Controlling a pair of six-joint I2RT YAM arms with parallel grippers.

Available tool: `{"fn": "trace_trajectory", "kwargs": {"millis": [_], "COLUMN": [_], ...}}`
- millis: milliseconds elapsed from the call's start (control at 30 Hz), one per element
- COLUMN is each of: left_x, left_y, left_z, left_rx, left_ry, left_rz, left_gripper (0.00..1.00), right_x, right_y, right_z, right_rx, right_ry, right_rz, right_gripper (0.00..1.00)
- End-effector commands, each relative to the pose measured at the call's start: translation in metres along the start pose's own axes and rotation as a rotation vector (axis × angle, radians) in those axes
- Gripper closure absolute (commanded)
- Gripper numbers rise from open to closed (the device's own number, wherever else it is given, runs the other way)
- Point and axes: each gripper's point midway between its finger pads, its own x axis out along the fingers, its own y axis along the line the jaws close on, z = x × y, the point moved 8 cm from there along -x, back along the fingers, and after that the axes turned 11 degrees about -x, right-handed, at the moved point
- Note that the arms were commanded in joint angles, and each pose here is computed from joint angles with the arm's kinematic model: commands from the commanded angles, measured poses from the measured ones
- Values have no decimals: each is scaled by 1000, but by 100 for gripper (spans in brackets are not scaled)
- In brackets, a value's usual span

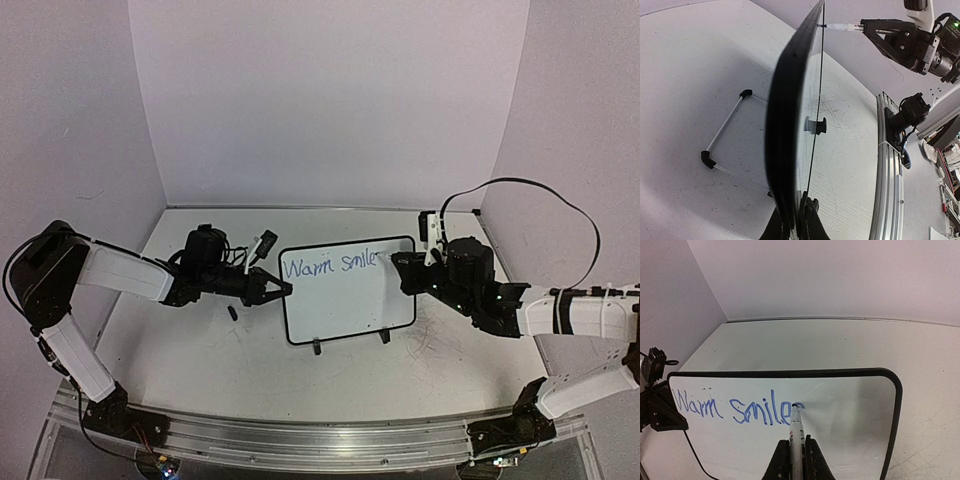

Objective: Write a sentence on the whiteboard

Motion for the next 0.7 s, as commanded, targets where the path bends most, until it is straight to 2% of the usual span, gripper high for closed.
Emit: {"fn": "trace_trajectory", "kwargs": {"millis": [0,667], "left_x": [-3,-3], "left_y": [10,9], "left_z": [12,11], "left_rx": [47,46], "left_ry": [-41,-39], "left_rz": [139,144], "left_gripper": [100,100], "right_x": [0,-10], "right_y": [-2,-11], "right_z": [-3,-6], "right_rx": [10,16], "right_ry": [23,28], "right_rz": [-6,-82], "right_gripper": [100,100]}}
